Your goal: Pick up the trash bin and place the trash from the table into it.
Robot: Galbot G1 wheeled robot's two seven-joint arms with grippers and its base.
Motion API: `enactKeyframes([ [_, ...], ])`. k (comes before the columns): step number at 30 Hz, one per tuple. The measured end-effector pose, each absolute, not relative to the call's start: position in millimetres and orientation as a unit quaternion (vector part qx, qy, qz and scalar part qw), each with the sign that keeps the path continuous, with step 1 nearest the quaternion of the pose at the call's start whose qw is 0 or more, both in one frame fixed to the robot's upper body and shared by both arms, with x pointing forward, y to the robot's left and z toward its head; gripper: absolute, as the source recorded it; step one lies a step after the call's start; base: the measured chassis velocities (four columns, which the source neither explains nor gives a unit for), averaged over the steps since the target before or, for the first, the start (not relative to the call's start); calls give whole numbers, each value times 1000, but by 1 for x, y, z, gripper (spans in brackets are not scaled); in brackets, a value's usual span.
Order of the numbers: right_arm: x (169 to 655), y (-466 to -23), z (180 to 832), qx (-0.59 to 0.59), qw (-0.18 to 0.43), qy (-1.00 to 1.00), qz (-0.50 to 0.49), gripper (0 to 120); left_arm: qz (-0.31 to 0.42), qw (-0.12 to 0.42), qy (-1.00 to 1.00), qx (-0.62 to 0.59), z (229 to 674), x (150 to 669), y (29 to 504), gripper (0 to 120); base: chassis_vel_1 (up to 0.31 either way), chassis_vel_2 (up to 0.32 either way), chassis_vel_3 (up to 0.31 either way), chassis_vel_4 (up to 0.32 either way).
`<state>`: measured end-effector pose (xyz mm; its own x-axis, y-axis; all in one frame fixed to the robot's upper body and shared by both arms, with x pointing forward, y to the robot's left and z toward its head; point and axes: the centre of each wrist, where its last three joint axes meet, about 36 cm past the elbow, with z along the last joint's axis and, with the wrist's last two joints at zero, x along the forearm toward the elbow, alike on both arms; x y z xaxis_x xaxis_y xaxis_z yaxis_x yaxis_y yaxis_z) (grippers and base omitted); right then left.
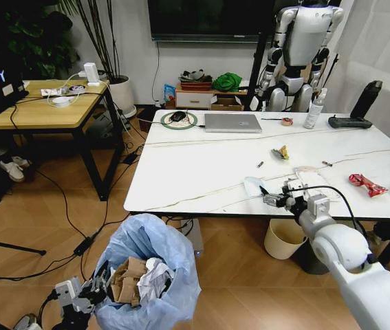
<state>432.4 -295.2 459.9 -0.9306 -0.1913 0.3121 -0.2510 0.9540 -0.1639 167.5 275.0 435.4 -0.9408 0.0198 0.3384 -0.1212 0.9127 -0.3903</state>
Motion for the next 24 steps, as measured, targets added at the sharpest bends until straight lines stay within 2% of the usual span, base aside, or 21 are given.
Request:
enactKeyframes([
  [1, 435, -294, 458, 115, 150, -977, 100, 98, 208, 169, -963, 26, 436, 167, 274, 0, 0, 0, 0, 0],
  [2, 438, -293, 455, 118, 152, -976, 99, 90, 208, 168, -963, 26, 437, 167, 273, 0, 0, 0, 0, 0],
  [4, 439, -292, 454, 118, 152, -976, 98, 89, 208, 167, -963, 26, 437, 167, 273, 0, 0, 0, 0, 0],
  [9, 444, -291, 449, 119, 152, -977, 95, 68, 209, 165, -963, 28, 436, 167, 271, 0, 0, 0, 0, 0],
  [12, 445, -291, 448, 120, 151, -977, 95, 61, 209, 165, -964, 28, 436, 166, 271, 0, 0, 0, 0, 0],
  [16, 446, -290, 449, 122, 149, -977, 93, 41, 208, 165, -964, 28, 435, 167, 270, 0, 0, 0, 0, 0],
  [19, 447, -290, 449, 122, 148, -977, 92, 34, 208, 166, -964, 28, 434, 167, 271, 0, 0, 0, 0, 0],
  [24, 447, -288, 448, 125, 147, -977, 91, 13, 207, 165, -964, 28, 434, 167, 271, 0, 0, 0, 0, 0],
])
